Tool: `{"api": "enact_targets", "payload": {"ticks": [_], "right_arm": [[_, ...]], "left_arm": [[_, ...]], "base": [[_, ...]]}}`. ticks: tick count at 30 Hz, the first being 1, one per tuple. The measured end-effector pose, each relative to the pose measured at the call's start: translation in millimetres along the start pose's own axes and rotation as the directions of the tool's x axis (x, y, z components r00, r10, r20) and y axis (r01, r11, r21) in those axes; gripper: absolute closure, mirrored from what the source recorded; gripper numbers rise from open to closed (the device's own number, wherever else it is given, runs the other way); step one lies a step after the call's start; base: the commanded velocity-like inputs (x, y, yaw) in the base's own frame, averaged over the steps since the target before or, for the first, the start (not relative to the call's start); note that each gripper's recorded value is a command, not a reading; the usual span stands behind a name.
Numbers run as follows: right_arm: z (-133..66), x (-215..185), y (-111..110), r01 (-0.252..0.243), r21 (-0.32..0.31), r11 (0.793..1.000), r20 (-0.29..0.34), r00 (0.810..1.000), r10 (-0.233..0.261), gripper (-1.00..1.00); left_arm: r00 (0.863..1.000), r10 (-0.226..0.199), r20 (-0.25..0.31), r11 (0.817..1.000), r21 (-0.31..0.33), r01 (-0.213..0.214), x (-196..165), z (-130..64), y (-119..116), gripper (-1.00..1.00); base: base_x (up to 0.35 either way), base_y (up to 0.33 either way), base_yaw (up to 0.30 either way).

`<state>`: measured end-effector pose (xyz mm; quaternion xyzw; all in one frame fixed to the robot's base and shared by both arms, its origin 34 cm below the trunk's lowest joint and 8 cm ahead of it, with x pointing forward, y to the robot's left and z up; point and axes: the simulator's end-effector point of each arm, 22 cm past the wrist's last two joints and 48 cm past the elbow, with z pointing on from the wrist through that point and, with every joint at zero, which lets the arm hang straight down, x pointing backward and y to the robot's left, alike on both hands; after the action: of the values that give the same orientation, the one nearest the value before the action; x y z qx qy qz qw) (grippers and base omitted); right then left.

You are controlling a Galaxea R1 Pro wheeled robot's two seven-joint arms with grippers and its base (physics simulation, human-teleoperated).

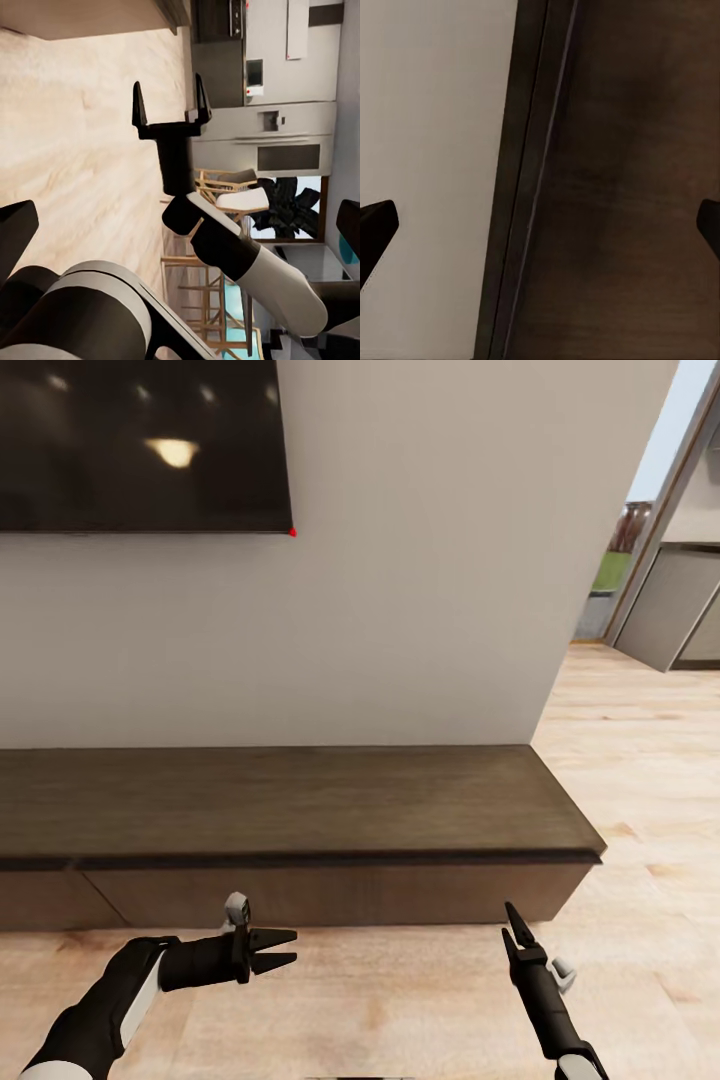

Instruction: Place each of the two pumpkins and all three candles from the living room inside a cabinet in the living room (use any cabinet), then make sure every cabinet is closed, and position the cauldron so it is next to a table in the living room.

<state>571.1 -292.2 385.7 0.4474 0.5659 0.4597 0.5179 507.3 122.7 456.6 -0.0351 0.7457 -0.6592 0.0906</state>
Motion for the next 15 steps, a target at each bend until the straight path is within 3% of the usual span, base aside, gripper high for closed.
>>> {"api": "enact_targets", "payload": {"ticks": [4, 15], "right_arm": [[-0.2, 1.2, 10.1, -0.007, -0.046, 0.999, -0.006, 1.000, 0.007, -1.00], [-0.6, 1.4, 11.9, -0.009, -0.055, 0.998, -0.007, 1.000, 0.008, -1.00]], "left_arm": [[1.000, 0.000, 0.001, 1.000, 0.001, 0.000, 0.1, 0.1, 0.1, -1.00], [1.000, 0.000, -0.002, 1.000, 0.001, 0.000, 1.1, 1.1, 0.3, -1.00]], "base": [[0.018, 0.000, 0.000], [0.095, 0.000, 0.000]]}}
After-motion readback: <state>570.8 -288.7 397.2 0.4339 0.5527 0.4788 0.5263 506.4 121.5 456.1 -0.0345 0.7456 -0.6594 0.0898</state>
